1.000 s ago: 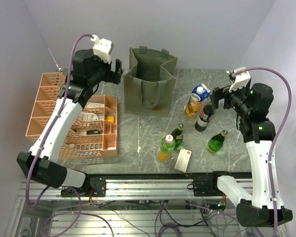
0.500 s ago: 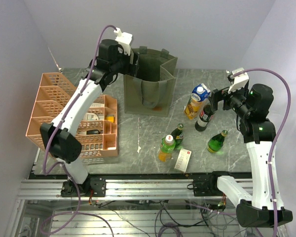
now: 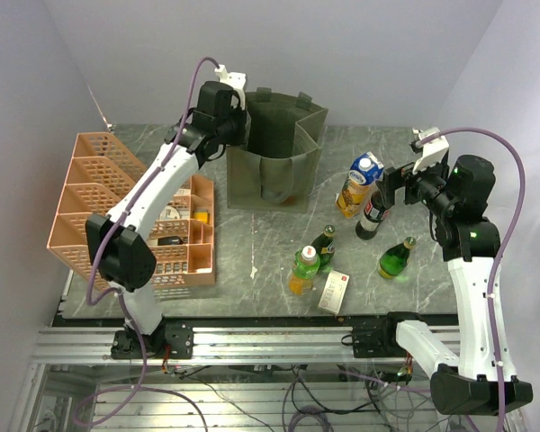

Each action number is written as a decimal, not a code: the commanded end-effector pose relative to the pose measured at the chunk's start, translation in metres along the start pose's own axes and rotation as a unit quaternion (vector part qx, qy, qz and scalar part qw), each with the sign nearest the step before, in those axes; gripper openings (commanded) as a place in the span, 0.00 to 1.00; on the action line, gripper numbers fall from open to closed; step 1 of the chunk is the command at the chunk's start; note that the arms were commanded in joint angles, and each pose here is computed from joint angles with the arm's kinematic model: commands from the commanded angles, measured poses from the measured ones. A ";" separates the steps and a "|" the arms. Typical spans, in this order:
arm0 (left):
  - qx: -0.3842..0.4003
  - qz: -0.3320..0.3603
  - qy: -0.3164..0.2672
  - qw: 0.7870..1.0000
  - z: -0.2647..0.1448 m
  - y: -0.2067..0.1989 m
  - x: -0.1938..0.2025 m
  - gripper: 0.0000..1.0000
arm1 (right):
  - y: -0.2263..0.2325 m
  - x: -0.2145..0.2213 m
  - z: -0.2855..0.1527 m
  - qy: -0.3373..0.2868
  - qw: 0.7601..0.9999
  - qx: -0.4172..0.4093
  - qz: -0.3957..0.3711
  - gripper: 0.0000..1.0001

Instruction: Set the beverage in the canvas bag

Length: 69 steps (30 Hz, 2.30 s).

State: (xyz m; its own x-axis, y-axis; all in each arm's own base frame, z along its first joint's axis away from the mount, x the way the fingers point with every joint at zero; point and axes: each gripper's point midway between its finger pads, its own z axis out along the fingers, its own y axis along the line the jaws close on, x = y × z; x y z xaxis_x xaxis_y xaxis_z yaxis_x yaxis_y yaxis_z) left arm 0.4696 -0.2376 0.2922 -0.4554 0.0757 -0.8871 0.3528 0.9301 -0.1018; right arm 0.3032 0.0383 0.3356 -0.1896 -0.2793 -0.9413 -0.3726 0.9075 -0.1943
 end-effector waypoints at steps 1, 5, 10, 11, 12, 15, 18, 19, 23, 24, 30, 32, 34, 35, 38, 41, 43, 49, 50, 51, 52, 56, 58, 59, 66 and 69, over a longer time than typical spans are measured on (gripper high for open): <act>0.043 -0.061 -0.020 0.997 -0.035 -0.026 -0.009 0.07 | -0.001 0.002 -0.001 0.003 1.000 0.002 -0.004 1.00; 0.053 -0.078 -0.028 0.995 -0.054 -0.030 -0.006 0.07 | 0.001 -0.003 -0.001 0.003 1.000 -0.008 -0.006 1.00; 0.087 -0.097 -0.033 0.991 -0.071 -0.040 0.005 0.07 | 0.001 -0.002 -0.002 0.011 1.000 -0.015 -0.015 1.00; 0.103 -0.104 -0.029 0.989 -0.072 -0.045 0.012 0.07 | 0.001 -0.002 0.000 0.013 1.000 -0.015 -0.015 1.00; 0.117 -0.110 -0.026 0.987 -0.076 -0.049 0.017 0.07 | -0.001 -0.003 0.001 0.017 1.000 -0.013 -0.016 1.00; 0.149 -0.129 -0.026 0.980 -0.086 -0.058 0.030 0.07 | -0.006 -0.006 0.010 0.030 0.999 -0.016 -0.010 1.00; 0.152 -0.130 -0.033 0.979 -0.097 -0.057 0.034 0.07 | -0.010 -0.012 0.022 0.039 0.999 -0.026 -0.002 1.00; 0.152 -0.127 -0.031 0.980 -0.099 -0.057 0.036 0.07 | -0.012 -0.013 0.026 0.044 0.999 -0.028 -0.002 1.00; 0.169 -0.125 -0.038 0.977 -0.104 -0.059 0.036 0.18 | -0.016 -0.009 0.050 0.073 0.996 -0.041 -0.006 1.00; 0.172 -0.126 -0.038 0.976 -0.105 -0.059 0.035 0.21 | -0.015 -0.008 0.055 0.081 0.996 -0.046 -0.008 1.00; 0.169 -0.123 -0.052 0.977 -0.104 -0.053 0.029 0.41 | -0.020 0.015 0.092 0.146 0.988 -0.035 -0.032 1.00; 0.157 -0.114 -0.060 0.979 -0.105 -0.046 0.025 0.48 | -0.022 0.024 0.102 0.165 0.985 -0.035 -0.028 1.00; 0.150 -0.111 -0.071 0.980 -0.107 -0.040 0.020 0.53 | -0.022 0.029 0.109 0.177 0.983 -0.039 -0.026 1.00; 0.150 -0.112 -0.076 0.979 -0.109 -0.038 0.017 0.56 | -0.022 0.032 0.111 0.185 0.982 -0.042 -0.024 1.00; 0.146 -0.104 -0.085 0.980 -0.113 -0.034 0.010 0.64 | -0.021 0.048 0.121 0.212 0.976 -0.050 -0.019 1.00; 0.136 -0.096 -0.096 0.981 -0.112 -0.030 0.004 0.70 | -0.016 0.067 0.131 0.239 0.968 -0.071 -0.016 1.00; 0.127 -0.090 -0.098 0.983 -0.112 -0.026 0.002 0.75 | -0.014 0.074 0.137 0.249 0.965 -0.077 -0.013 1.00; 0.112 -0.081 -0.110 0.984 -0.112 -0.018 -0.001 0.80 | -0.010 0.087 0.150 0.269 0.958 -0.099 -0.005 0.99; 0.108 -0.076 -0.112 0.985 -0.113 -0.017 -0.002 0.80 | -0.009 0.087 0.151 0.269 0.958 -0.102 -0.004 0.98; 0.102 -0.073 -0.114 0.986 -0.112 -0.014 -0.002 0.80 | -0.008 0.086 0.153 0.268 0.958 -0.106 -0.003 0.97; 0.096 -0.072 -0.115 0.986 -0.111 -0.012 -0.001 0.80 | -0.006 0.087 0.155 0.268 0.957 -0.110 -0.001 0.95; 0.079 -0.069 -0.116 0.988 -0.109 -0.004 0.000 0.81 | -0.002 0.090 0.160 0.270 0.955 -0.122 0.008 0.83; 0.068 -0.068 -0.112 0.989 -0.105 0.000 0.001 0.82 | 0.000 0.093 0.162 0.271 0.954 -0.127 0.010 0.78; 0.065 -0.069 -0.112 0.989 -0.104 0.001 0.000 0.82 | 0.001 0.093 0.162 0.272 0.953 -0.129 0.011 0.75; 0.058 -0.071 -0.105 0.990 -0.098 0.002 -0.004 0.87 | 0.001 0.070 0.157 0.243 0.962 -0.125 0.005 0.54; 0.058 -0.068 -0.108 0.990 -0.099 0.002 -0.009 0.90 | 0.003 0.049 0.152 0.214 0.970 -0.119 -0.003 0.43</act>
State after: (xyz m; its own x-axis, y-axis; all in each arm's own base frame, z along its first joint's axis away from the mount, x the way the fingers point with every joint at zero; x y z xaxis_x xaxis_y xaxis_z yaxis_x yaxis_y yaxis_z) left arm 0.3834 -0.2055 0.3227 -0.3809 -0.1240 -0.9163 0.4088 0.8663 -0.2872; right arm 0.4286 0.0616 0.2011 -0.6217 -0.4495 -0.6414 -0.5558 0.8302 -0.0431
